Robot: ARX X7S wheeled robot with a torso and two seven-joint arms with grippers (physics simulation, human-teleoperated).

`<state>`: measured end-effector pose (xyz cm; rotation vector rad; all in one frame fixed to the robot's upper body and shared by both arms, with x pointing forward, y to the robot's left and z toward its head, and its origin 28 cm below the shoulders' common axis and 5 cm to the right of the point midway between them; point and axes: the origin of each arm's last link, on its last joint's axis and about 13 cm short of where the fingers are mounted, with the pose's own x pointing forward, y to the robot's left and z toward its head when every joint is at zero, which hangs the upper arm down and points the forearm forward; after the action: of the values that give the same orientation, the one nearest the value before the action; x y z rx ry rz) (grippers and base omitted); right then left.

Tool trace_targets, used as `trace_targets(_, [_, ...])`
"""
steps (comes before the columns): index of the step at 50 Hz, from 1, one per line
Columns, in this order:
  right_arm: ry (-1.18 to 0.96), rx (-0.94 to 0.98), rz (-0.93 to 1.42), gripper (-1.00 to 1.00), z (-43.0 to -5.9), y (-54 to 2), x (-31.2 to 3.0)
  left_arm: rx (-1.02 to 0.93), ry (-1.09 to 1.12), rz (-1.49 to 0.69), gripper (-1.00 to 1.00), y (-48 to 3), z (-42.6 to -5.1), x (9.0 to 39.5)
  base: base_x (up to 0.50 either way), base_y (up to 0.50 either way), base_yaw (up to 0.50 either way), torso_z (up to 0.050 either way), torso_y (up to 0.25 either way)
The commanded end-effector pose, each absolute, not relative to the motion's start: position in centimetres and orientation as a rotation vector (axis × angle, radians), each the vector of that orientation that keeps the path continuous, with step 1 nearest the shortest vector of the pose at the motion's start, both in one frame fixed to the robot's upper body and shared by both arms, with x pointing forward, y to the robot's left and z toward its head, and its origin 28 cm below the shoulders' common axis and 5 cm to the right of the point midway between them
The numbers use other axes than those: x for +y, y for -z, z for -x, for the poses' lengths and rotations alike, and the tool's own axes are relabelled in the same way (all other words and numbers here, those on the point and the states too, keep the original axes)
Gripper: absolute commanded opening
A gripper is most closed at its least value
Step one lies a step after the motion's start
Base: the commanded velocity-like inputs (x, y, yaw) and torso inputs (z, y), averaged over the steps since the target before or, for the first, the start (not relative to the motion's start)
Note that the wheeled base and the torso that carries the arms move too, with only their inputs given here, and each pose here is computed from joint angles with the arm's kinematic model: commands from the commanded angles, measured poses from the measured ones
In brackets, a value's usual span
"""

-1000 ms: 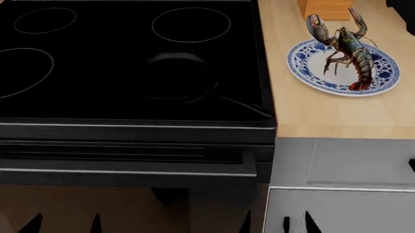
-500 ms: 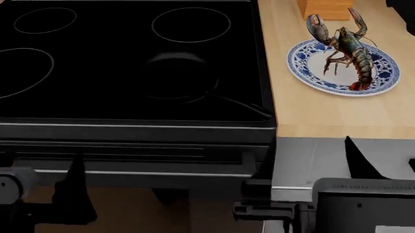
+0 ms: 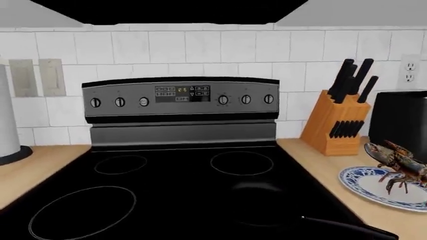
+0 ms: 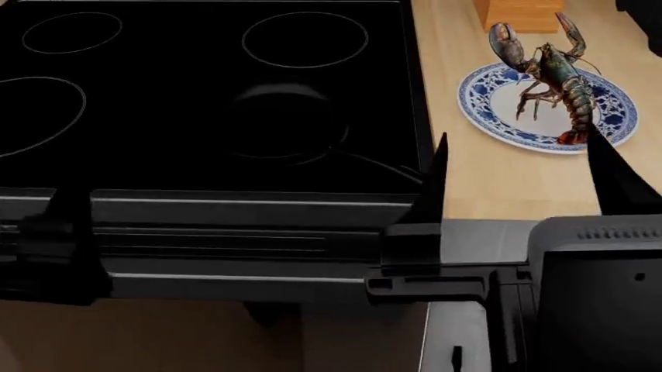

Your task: Pick the lobster from the plate and place it in the pan.

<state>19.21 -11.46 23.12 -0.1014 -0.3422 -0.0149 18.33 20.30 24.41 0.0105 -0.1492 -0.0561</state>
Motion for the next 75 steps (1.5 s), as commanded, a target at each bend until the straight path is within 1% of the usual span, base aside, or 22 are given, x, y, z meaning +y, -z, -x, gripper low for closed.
trace_targets(1, [0.042, -0.353, 0.158, 1.00, -18.2, -25.0, -11.4, -0.206, 0.061, -0.041, 1.00, -27.0, -16.0, 20.5, 0.00, 0.00, 0.00, 0.000, 0.000])
trace_targets(4, [0.051, -0.355, 0.171, 1.00, -18.0, -25.3, -11.4, -0.224, 0.025, -0.064, 1.00, -27.3, -15.9, 20.7, 0.00, 0.00, 0.00, 0.000, 0.000])
trace_targets(7, [0.052, -0.358, 0.169, 1.00, -17.7, -25.3, -11.3, -0.220, 0.022, -0.049, 1.00, -27.2, -16.1, 21.0, 0.00, 0.00, 0.00, 0.000, 0.000])
trace_targets(9, [0.057, -0.362, 0.165, 1.00, -17.6, -25.4, -11.4, -0.235, 0.040, 0.000, 1.00, -27.4, -15.9, 21.1, 0.00, 0.00, 0.00, 0.000, 0.000])
trace_targets(10, [0.059, -0.365, 0.164, 1.00, -17.6, -25.5, -11.4, -0.236, 0.013, -0.017, 1.00, -27.5, -15.8, 21.1, 0.00, 0.00, 0.00, 0.000, 0.000])
trace_targets(14, [0.058, -0.356, 0.159, 1.00, -17.8, -25.1, -11.3, -0.232, 0.033, 0.018, 1.00, -27.3, -15.9, 21.1, 0.00, 0.00, 0.00, 0.000, 0.000])
trace_targets(19, [0.056, -0.370, 0.164, 1.00, -17.6, -25.5, -11.2, -0.229, 0.043, 0.005, 1.00, -27.3, -15.6, 21.0, 0.00, 0.00, 0.00, 0.000, 0.000])
trace_targets(28, [0.064, -0.373, 0.177, 1.00, -17.8, -25.3, -11.4, -0.243, 0.057, 0.006, 1.00, -27.4, -15.4, 21.0, 0.00, 0.00, 0.00, 0.048, 0.044])
trace_targets(30, [0.064, -0.372, 0.177, 1.00, -17.7, -25.3, -11.4, -0.232, 0.000, -0.042, 1.00, -27.2, -15.5, 21.0, 0.00, 0.00, 0.00, 0.050, 0.063])
trace_targets(48, [0.075, -0.372, 0.178, 1.00, -17.8, -25.3, -11.5, -0.222, 0.035, 0.026, 1.00, -26.9, -15.8, 21.2, 0.00, 0.00, 0.00, 0.050, 0.039])
trace_targets(63, [0.064, -0.377, 0.185, 1.00, -17.7, -25.4, -11.4, -0.235, 0.025, 0.018, 1.00, -26.8, -15.8, 21.3, 0.00, 0.00, 0.00, 0.050, 0.032])
trace_targets(75, [0.071, -0.379, 0.196, 1.00, -17.7, -25.2, -11.5, -0.240, 0.004, 0.012, 1.00, -26.8, -15.6, 21.6, 0.00, 0.00, 0.00, 0.003, 0.000])
